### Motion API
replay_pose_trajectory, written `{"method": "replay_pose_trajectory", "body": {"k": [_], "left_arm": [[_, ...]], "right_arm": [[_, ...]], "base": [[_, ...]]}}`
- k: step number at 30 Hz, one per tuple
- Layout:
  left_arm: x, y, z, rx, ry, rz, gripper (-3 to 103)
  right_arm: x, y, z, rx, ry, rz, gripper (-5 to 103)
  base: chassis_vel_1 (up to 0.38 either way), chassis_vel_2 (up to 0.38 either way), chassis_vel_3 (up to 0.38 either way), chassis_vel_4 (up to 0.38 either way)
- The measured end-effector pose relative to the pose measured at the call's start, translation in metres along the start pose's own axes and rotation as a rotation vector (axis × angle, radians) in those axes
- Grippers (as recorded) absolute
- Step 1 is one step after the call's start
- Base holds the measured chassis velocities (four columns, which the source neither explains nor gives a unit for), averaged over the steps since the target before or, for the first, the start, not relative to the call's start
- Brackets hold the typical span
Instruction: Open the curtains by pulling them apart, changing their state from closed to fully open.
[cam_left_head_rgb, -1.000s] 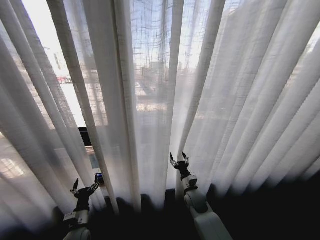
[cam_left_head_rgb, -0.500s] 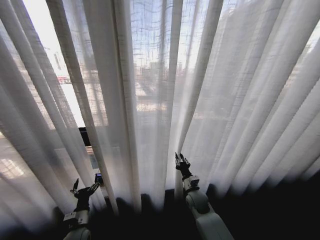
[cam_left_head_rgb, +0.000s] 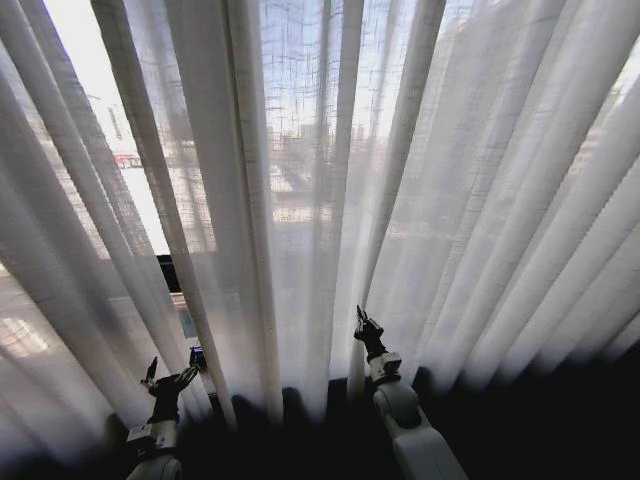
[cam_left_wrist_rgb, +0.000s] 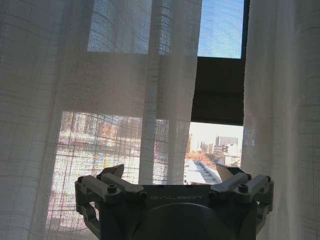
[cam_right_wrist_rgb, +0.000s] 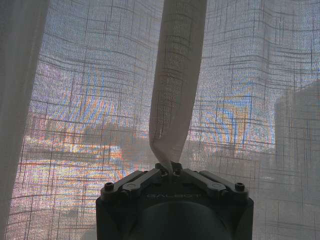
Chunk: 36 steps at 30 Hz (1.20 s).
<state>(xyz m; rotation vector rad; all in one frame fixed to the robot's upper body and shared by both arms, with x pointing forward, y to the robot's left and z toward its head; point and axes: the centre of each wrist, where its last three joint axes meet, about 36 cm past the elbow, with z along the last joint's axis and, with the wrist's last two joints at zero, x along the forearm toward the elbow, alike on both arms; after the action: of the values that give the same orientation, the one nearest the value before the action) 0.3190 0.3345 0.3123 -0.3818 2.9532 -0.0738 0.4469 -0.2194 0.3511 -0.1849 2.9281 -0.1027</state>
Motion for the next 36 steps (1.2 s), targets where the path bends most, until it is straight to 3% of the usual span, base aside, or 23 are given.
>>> {"method": "replay_pose_trajectory", "body": {"k": [8, 19, 36], "left_arm": [[0.000, 0.000, 0.000, 0.000, 0.000, 0.000, 100], [0.000, 0.000, 0.000, 0.000, 0.000, 0.000, 100], [0.000, 0.000, 0.000, 0.000, 0.000, 0.000, 100]], "right_arm": [[0.002, -0.004, -0.007, -0.068, 0.000, -0.055, 0], [-0.002, -0.007, -0.002, -0.078, 0.015, -0.079, 0], [-0.001, -0.013, -0.005, -0.083, 0.004, -0.101, 0]], "base": [[0.000, 0.000, 0.000, 0.000], [-0.028, -0.029, 0.029, 0.032], [-0.243, -0.244, 0.261, 0.245]]}}
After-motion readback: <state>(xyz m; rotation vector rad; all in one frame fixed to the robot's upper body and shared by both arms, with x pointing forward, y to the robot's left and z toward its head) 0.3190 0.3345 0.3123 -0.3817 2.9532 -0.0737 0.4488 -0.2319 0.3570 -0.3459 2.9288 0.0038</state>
